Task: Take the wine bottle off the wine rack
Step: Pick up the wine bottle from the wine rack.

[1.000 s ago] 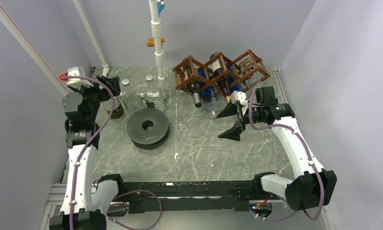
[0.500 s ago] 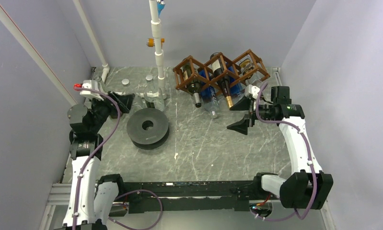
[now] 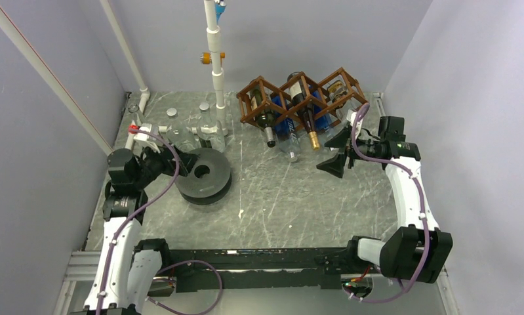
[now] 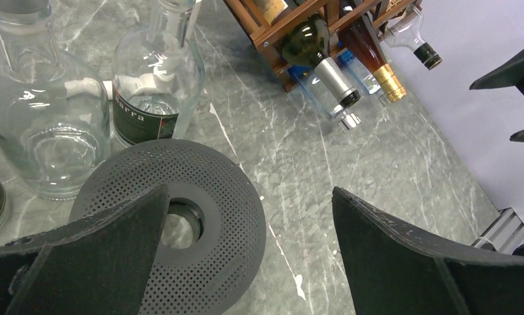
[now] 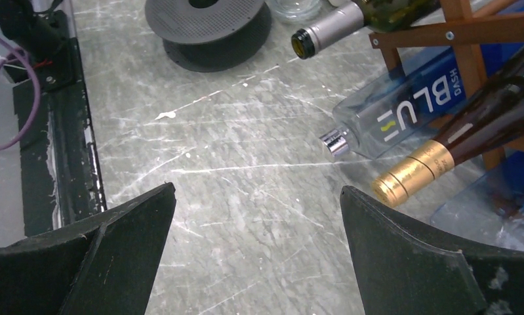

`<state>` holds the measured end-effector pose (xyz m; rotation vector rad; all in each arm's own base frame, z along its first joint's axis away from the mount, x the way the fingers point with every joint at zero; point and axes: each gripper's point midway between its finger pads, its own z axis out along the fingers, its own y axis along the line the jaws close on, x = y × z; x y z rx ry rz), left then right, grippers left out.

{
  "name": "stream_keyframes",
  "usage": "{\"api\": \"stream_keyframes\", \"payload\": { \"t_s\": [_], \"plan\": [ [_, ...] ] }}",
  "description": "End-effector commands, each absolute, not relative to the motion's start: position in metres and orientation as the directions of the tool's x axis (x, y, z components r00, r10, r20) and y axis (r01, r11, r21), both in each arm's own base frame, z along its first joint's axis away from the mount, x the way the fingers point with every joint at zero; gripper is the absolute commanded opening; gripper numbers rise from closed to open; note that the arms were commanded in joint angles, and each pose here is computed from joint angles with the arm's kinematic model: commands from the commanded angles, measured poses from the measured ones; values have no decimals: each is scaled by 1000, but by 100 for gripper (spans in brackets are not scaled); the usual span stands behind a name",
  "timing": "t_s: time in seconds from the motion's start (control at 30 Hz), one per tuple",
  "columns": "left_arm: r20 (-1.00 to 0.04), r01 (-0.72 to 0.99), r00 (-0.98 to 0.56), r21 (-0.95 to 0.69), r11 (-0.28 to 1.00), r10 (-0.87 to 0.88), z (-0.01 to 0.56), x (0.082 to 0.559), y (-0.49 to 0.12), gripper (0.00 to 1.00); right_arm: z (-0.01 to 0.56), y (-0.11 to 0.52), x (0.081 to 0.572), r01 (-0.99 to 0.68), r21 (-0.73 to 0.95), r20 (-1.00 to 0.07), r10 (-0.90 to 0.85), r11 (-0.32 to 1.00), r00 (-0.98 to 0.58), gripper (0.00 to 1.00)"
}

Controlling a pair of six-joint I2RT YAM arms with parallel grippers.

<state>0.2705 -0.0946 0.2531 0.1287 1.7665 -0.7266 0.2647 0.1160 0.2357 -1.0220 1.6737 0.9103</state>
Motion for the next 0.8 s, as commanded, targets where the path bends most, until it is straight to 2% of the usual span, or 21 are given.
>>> {"api": "stream_keyframes", "payload": {
  "t_s": [0.0,0.37,0.6,0.77],
  "plan": [
    [-934,445,-278,-333,832,-225,263,263,-90,99,242,105,283,-892,65,-946,-256,447,-197,100],
    [-939,438,-260,-321,839,-224,261,255,-88,100,251,103,313,-849,95,-912,-296,521,-284,100],
    [-940,430,-259,-318,845,-221,260,255,-87,99,254,154,329,-857,70,-862,-401,510,-310,100],
    [-941,417,-260,-313,854,-218,259,256,-84,100,248,196,347,-829,113,-832,-404,548,-381,100]
  ]
}}
